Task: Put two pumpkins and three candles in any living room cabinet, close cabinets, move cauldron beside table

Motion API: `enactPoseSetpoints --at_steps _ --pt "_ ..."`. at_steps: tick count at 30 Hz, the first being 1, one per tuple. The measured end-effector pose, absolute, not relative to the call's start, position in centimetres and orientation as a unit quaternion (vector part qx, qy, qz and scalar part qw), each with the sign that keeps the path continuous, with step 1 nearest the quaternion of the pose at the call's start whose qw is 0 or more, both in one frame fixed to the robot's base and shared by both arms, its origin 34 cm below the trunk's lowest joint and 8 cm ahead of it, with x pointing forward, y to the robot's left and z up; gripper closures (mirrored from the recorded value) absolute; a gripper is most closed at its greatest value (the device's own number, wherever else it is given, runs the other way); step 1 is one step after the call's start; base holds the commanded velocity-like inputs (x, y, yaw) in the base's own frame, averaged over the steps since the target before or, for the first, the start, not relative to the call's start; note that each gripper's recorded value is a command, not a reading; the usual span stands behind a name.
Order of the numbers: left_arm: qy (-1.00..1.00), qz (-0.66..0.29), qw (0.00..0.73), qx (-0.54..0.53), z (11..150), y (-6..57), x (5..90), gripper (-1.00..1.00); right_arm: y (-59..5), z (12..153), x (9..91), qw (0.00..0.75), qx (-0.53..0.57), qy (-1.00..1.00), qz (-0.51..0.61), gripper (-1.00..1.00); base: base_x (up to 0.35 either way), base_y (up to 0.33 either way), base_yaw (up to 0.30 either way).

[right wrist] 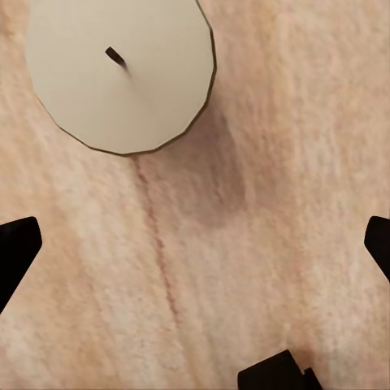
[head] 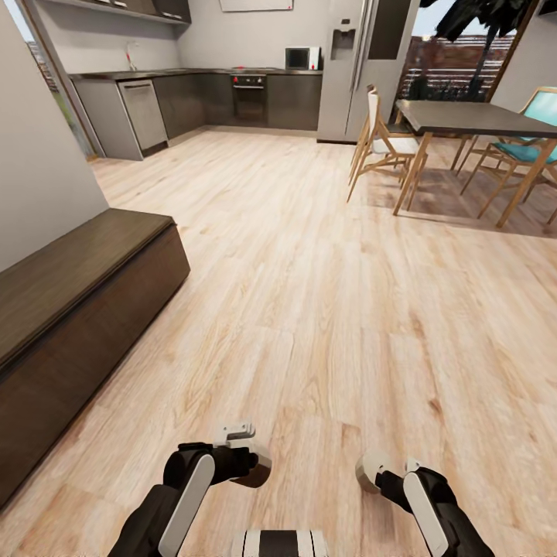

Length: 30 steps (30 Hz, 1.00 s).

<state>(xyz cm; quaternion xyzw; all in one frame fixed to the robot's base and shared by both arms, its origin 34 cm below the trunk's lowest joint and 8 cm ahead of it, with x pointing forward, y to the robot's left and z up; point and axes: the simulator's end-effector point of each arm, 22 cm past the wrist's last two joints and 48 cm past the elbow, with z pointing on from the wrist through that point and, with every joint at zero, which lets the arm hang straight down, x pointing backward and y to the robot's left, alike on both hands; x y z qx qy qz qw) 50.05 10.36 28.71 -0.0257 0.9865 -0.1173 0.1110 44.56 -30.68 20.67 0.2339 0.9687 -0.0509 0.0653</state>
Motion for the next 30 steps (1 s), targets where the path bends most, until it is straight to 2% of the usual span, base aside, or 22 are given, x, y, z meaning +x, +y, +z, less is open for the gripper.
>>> enactPoseSetpoints --at_steps 30 --pt "0.983 -0.125 0.131 -0.02 30.7 10.6 51.4 1.0 -30.2 20.7 44.6 0.066 0.227 0.971 -0.05 -1.0 0.075 -0.018 0.0"
